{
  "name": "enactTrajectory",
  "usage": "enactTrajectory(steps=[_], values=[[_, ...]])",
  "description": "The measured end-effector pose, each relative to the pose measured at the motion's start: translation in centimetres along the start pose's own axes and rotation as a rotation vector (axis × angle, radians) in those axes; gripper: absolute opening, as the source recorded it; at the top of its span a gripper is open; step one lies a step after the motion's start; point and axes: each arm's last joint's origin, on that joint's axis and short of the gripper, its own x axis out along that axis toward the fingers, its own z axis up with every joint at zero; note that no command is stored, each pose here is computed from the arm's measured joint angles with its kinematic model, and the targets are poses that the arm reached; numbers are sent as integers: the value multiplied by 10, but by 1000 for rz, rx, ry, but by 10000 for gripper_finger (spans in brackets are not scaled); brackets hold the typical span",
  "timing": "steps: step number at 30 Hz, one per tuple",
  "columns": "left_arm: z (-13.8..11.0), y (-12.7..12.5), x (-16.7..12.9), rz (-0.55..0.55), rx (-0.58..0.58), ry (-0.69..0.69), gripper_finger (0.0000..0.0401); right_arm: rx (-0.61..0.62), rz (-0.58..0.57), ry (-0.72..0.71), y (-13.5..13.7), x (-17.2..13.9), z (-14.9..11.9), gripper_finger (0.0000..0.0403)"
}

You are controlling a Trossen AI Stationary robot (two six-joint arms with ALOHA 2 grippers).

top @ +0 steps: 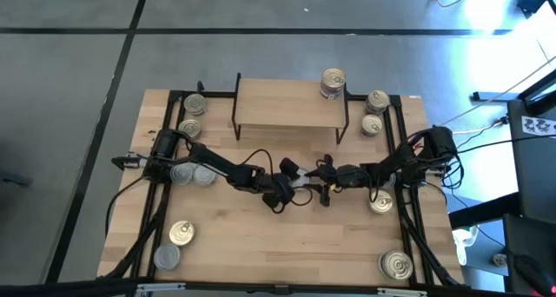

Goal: Stack canned seafood by type on shelf
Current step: Put the green white tuna can on the shelf

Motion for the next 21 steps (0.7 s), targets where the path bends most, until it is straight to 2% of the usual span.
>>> enactTrajectory(steps=[10, 15, 21], values=[[0, -1, 0, -9, 4, -1, 294, 9, 1, -83, 2, -11, 21, 182], [0, -2, 0, -12, 5, -1, 294, -17, -54, 23, -2, -19, 20, 182], [0, -2, 0, -12, 4, -4, 294, -54, -220, 124, -9, -27, 13, 182]])
